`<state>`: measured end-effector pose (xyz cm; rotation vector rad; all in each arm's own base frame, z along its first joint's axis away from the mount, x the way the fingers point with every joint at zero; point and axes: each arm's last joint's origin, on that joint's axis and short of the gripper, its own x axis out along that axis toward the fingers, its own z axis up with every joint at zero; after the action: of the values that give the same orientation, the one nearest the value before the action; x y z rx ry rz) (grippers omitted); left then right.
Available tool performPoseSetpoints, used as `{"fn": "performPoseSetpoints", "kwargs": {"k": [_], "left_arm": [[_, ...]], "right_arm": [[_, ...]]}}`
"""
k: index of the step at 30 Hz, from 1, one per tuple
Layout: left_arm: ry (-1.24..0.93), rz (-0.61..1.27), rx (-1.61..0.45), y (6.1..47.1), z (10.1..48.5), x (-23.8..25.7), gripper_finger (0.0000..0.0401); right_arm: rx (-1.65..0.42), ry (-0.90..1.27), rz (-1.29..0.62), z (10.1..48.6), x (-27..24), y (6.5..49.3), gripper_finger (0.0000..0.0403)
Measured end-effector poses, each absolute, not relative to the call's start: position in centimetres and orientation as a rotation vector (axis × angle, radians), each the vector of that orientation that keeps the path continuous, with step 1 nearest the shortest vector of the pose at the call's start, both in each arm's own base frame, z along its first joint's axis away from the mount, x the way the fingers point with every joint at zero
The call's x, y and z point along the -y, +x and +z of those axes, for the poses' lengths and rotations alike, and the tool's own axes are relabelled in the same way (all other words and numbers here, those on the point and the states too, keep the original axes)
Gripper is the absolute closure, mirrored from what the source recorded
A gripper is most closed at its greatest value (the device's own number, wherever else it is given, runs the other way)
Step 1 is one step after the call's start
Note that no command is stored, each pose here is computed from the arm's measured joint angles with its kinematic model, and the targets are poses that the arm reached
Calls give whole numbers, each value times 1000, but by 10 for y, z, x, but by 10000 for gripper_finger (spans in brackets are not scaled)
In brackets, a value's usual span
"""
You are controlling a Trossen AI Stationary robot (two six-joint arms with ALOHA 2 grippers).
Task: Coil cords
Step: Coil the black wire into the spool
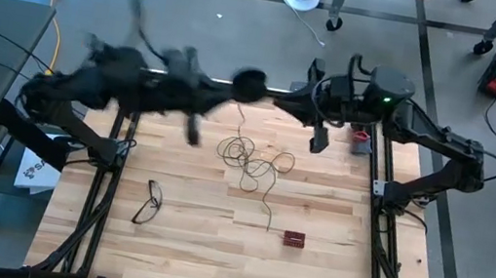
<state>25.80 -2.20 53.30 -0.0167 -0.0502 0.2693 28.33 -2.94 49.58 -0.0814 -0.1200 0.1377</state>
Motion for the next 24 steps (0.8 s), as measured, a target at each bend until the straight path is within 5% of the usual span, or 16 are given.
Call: {"fn": "performPoseSetpoints", "kwargs": {"k": [9, 18, 24], "left_arm": [[-343, 155, 207, 232, 554, 16, 400], [-434, 66, 300, 227, 564, 17, 400], [-445, 54, 344, 222, 569, 17, 401]], "right_arm": [[-2, -42, 62, 475, 27, 304, 205], [118, 57, 261, 451, 24, 362, 201], [133, 54, 217, 445, 24, 372, 204]]}}
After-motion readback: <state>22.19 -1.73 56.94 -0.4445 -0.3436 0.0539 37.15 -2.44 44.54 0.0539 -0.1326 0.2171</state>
